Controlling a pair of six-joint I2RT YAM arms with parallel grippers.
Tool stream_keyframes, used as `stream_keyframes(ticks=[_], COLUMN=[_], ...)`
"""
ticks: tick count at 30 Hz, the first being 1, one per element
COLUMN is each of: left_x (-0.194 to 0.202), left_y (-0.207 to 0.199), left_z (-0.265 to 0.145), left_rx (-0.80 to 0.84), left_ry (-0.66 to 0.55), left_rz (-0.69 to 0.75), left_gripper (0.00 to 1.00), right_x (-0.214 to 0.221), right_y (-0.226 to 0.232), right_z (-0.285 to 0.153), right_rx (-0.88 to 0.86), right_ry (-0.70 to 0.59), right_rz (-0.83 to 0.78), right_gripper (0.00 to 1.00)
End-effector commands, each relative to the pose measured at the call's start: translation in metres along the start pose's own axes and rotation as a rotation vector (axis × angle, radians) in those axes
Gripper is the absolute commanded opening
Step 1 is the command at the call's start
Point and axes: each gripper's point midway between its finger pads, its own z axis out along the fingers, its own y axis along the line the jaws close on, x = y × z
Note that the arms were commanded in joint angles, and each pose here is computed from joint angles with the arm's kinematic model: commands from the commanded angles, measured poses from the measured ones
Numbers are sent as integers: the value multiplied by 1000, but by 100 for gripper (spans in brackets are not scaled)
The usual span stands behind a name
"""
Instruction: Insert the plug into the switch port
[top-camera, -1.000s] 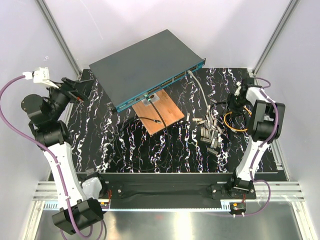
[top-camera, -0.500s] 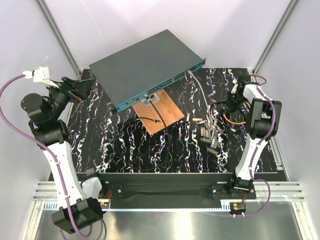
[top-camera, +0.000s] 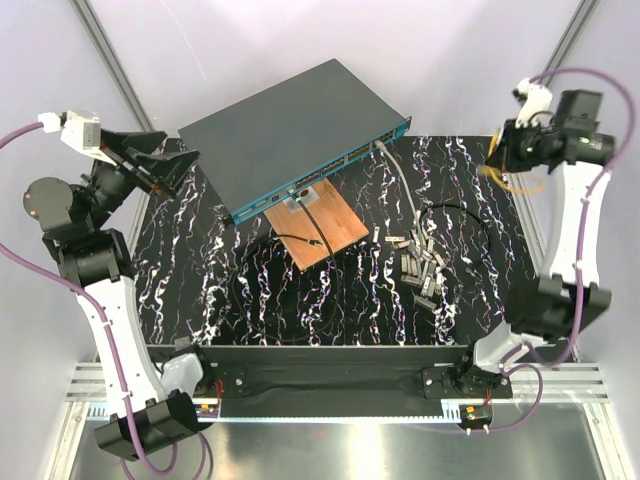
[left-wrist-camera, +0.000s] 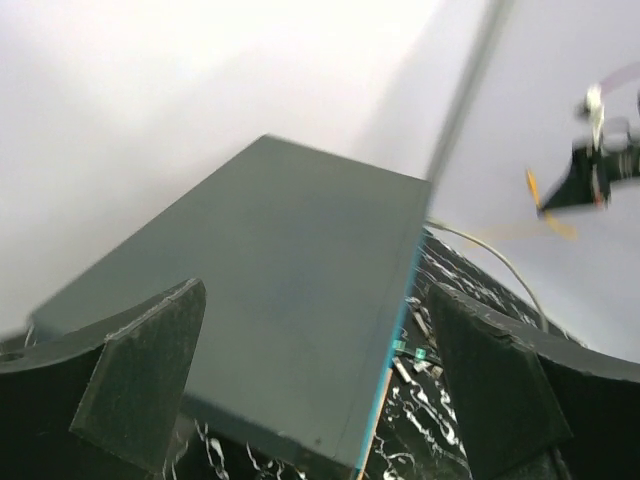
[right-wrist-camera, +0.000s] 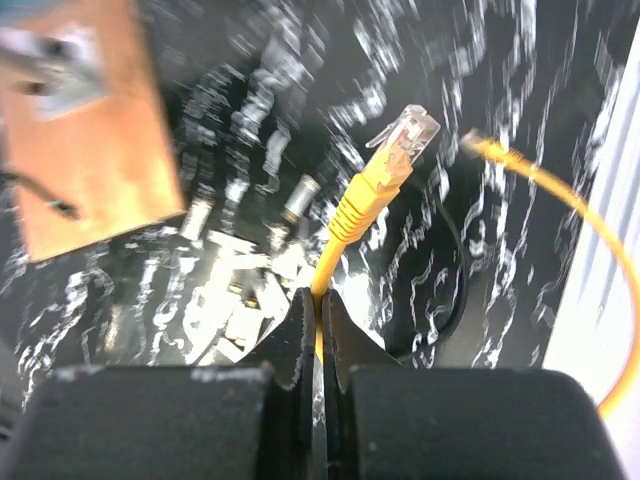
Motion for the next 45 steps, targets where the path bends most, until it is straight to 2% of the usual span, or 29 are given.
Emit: stream_keyframes(ticks=[1,6,11,16,18,19,21,24,34,41,45], left_x=[-20,-15,0,15,13,21,19,20,38,59,75], left_y=[-50,-97,-141,-191,-211,-214,-227,-243,-298,-328,-350], left_z=[2,9,13,14,12,14,17,21,40,49,45], left_rx=[229,413,597,814,893,912,964,1034,1191,1260,1307], left_ry=[-8,-3,-1,4,-42,-15,-50,-61,-76,-21,34], left_rz=[215,328,325,308,397,391,453,470,425,339,253], left_gripper=[99,99,99,99,99,99,99,99,93,85,83], right_x=[-21,-34,-30,-6,5,9,14,22,91,129,142], right_y=[58,121,173,226,239,245,252,260,292,302,307], right_z=[-64,-138,-198,-235,-243,-248,-251,-258,-268,-268,-275], right_rx=[-157,-299,-421,-668,-747,-766,-838,-908,-1053,-1192,-1229], right_ry=[-95,-222,-325,-396,-405,-408,-388,-350,-129,9,50], right_rz=[-162,-251,-340,-366,-341,-334,-279,-221,-98,55,46], right_gripper=[0,0,0,0,0,0,0,0,0,0,0])
